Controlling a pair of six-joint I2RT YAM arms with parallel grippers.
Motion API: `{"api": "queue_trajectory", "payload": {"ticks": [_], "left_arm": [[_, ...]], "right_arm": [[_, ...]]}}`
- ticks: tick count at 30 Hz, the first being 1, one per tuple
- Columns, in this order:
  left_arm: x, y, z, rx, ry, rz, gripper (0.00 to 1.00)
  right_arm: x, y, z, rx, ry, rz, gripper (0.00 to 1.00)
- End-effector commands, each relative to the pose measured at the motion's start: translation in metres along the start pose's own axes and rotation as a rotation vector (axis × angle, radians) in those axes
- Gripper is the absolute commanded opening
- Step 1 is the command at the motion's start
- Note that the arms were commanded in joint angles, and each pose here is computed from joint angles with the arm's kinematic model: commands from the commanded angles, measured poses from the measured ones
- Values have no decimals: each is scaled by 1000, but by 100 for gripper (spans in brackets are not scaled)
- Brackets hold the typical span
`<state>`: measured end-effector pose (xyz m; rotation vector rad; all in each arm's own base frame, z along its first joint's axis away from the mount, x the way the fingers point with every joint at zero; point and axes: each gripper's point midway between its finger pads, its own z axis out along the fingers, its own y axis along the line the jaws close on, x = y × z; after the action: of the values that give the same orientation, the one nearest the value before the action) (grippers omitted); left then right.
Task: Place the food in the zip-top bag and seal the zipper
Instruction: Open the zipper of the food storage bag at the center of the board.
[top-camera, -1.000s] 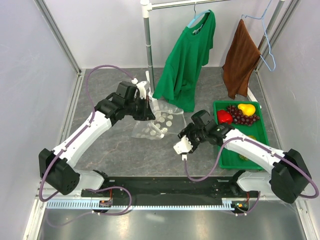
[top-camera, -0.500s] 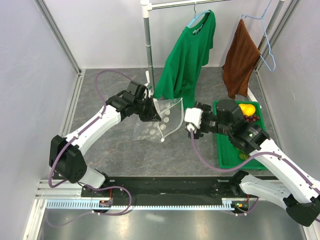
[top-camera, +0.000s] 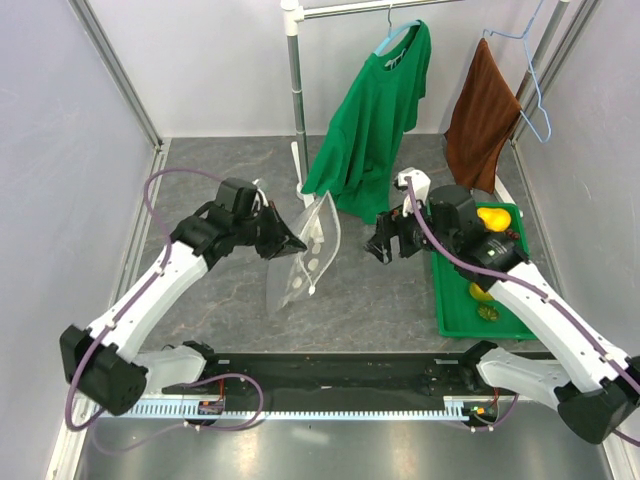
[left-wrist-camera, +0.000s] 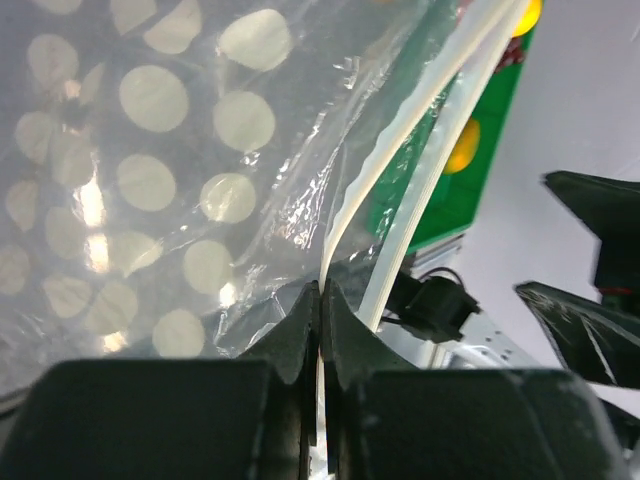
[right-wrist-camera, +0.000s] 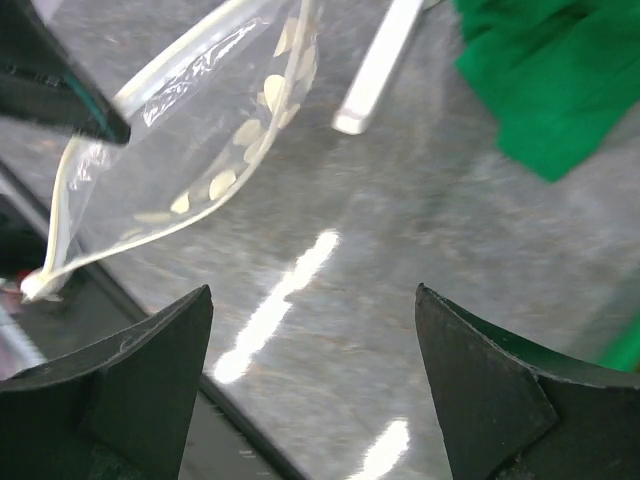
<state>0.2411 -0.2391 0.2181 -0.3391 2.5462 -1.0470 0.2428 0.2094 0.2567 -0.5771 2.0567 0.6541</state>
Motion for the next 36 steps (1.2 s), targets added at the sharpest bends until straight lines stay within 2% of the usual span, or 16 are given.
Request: {"api": "queue_trajectory", "payload": {"ticks": [1,5,10,15,20,23,24,26,27,28,29,31,32,35,36], "left_arm": [[11,-7,-7,25,23,-156,2],[9,-9,17,28,49,-182,2],[6,-32,40,94,95,-166,2],[6,-43,36,140,97,-107,2],[5,-40,26,160,52,-108,2],[7,-46,21,218,56,-98,2],[9,-46,21,224,61,-92,2],[9,-45,19,226,57,-72,2],[8,-45,15,229,44,-49,2],[6,-43,13,218,31,-40,2],[4,-33,12,176,23,-38,2],[-9,-29,2,127,-27,61,2],[-21,-15,-3,40,-77,78,2],[-42,6,-12,-93,-173,231,2],[-41,16,-15,-132,-162,295,2]], "right_arm": [[-14,31,15,-139,-16,214,90],[-11,33,30,-160,-8,311,91],[11,20,53,-99,30,387,83],[40,-20,73,82,64,363,74],[63,-27,79,102,134,366,67],[74,-26,83,82,159,367,51],[73,-27,85,73,157,372,39],[69,-24,87,37,153,382,29],[63,-25,87,27,143,387,7],[61,-26,87,19,142,374,0],[60,-28,86,24,144,368,0],[62,-39,79,55,173,338,0],[64,-46,76,77,188,317,0],[70,-68,61,136,228,224,0],[69,-77,57,170,229,206,0]]}}
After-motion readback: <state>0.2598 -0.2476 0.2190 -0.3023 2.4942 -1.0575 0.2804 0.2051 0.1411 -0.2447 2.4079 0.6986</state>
